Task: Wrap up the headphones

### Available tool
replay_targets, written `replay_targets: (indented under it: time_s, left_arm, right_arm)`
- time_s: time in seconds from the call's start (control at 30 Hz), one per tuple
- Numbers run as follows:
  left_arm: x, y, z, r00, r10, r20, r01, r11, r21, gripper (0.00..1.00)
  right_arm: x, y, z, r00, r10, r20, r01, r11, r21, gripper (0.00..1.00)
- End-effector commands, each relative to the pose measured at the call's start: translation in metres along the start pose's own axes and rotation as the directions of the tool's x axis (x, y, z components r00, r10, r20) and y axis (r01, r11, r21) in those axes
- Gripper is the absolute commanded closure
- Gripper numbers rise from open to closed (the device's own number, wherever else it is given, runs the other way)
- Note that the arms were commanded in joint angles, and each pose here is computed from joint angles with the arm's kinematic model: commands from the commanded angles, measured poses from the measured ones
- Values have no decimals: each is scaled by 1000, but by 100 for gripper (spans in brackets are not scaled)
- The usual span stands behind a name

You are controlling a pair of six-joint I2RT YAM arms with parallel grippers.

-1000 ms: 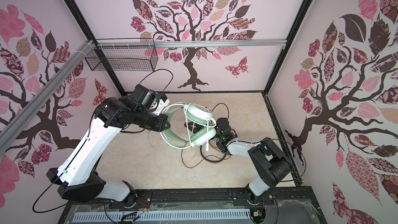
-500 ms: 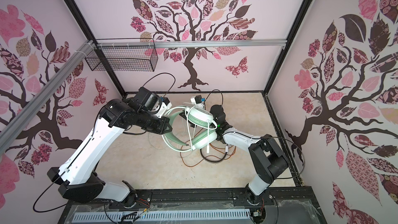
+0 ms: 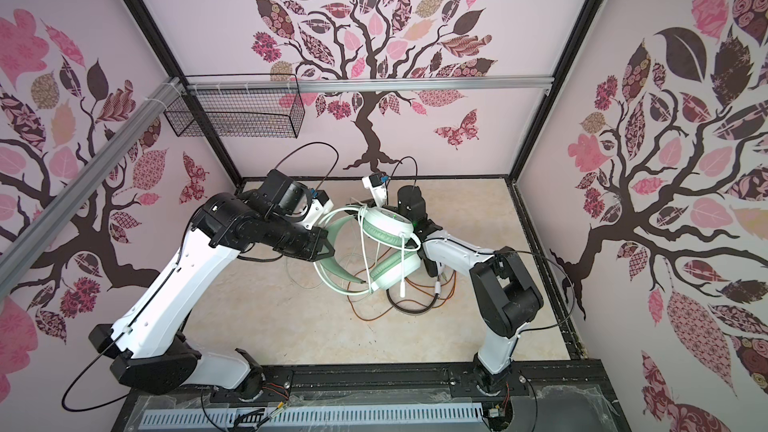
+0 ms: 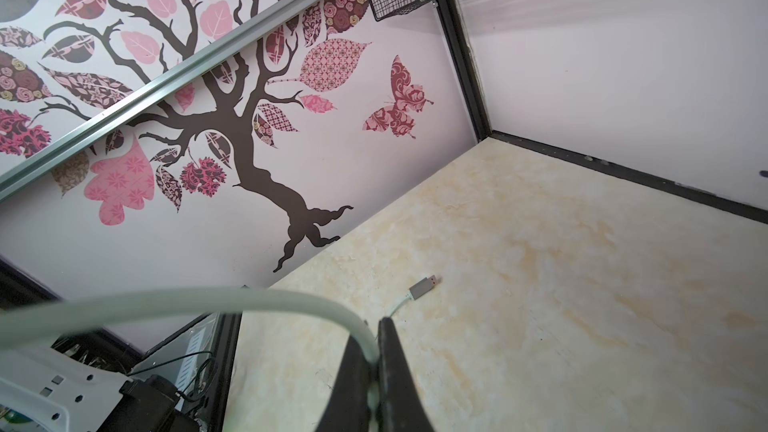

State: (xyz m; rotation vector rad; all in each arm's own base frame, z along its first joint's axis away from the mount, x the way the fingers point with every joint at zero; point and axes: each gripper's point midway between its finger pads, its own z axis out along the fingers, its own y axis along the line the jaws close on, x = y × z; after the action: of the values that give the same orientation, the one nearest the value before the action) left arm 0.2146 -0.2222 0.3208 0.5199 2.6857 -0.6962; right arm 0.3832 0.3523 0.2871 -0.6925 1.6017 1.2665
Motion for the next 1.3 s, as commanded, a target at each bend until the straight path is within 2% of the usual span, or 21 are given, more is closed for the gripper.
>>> replay_targets:
  time_s: [0.0, 0.17, 0.47, 0.83, 1.27]
  left_arm:
    - [-4, -19, -8, 998, 32, 50, -37, 994, 102, 100]
    - [-2, -20, -3, 999, 34, 29, -37, 993, 113, 100]
    - [1, -18, -2, 999, 33, 21, -35, 993, 109, 100]
    - [7, -18, 4, 999, 35, 1, -35, 994, 101, 100]
    - [10, -19, 8, 999, 46, -5, -46, 995, 89, 100]
  right_arm:
    - [-8, -14, 4, 1000, -9, -29, 9, 1000, 16, 100]
    - [-20, -15, 11, 997, -47, -63, 48, 999, 11, 100]
    - [-45, -24, 17, 998, -50, -33, 51, 998, 46, 100]
    - [-98, -39, 23, 998, -56, 14, 54, 994, 100, 100]
    - [-113, -64, 34, 1000, -18, -3, 18, 983, 185, 100]
